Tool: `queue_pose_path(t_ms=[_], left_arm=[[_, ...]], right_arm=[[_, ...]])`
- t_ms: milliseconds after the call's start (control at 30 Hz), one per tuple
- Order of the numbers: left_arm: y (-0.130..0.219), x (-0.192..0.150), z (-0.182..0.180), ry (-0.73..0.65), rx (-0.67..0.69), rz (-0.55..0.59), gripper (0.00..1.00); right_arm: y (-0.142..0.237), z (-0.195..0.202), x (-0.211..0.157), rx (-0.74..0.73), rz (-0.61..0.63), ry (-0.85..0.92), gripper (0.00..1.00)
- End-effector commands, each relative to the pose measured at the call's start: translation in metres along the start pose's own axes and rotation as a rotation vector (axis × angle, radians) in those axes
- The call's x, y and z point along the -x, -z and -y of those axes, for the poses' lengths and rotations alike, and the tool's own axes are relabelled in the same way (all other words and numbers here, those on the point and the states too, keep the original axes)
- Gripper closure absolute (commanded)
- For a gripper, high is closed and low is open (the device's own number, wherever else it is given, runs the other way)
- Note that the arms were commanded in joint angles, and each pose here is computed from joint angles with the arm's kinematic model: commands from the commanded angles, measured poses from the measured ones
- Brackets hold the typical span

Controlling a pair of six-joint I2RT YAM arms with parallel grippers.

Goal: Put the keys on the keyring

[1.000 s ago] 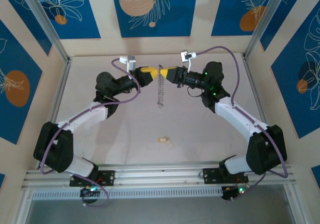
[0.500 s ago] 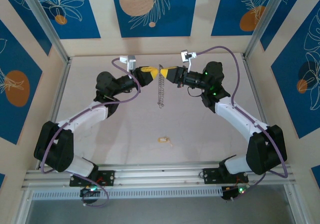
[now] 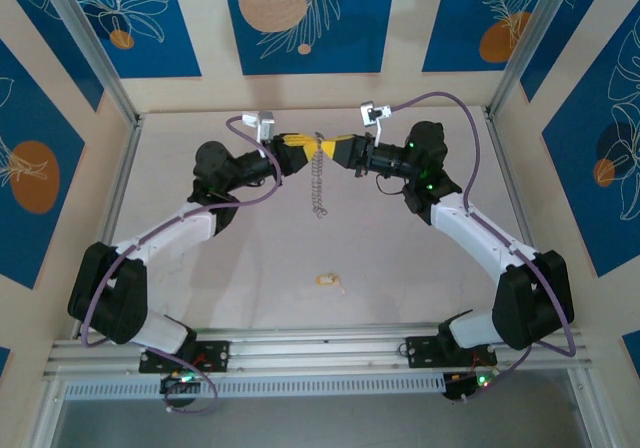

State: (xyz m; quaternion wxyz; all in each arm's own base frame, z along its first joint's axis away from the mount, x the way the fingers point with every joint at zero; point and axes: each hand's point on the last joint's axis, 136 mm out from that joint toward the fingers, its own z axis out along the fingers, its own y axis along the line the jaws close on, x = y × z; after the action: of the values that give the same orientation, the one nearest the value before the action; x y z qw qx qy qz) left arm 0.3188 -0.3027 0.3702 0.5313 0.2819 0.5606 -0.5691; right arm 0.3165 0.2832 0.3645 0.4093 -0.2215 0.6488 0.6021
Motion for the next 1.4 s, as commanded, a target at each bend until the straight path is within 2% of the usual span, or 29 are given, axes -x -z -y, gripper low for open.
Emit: queue_pose_path(t_ms=[0, 267, 600, 967, 1367], left_arm=[[-0.004, 0.014, 0.02, -0.057, -0.039, -0.013, 0.74], [0.009, 0.015, 0.012, -0.073, 0.013, -0.064, 0.55], [0.021, 0.009, 0.004, -0.069, -0.006, -0.188, 0.45], [0.017, 0.0, 0.001, 0.013, -0.086, -0.235, 0.41], [0.012, -0.009, -0.004, 0.084, -0.134, -0.23, 0.45]], right_arm=[[0.007, -0.017, 0.011, 0.017, -0.009, 0.075, 1.0], [0.017, -0.011, 0.009, 0.01, -0.05, 0.091, 1.0], [0.019, -0.019, -0.003, 0.071, -0.152, 0.137, 1.0], [0.012, -0.019, -0.013, 0.116, -0.204, 0.125, 1.0], [0.0, -0.013, -0.02, 0.122, -0.218, 0.106, 1.0]])
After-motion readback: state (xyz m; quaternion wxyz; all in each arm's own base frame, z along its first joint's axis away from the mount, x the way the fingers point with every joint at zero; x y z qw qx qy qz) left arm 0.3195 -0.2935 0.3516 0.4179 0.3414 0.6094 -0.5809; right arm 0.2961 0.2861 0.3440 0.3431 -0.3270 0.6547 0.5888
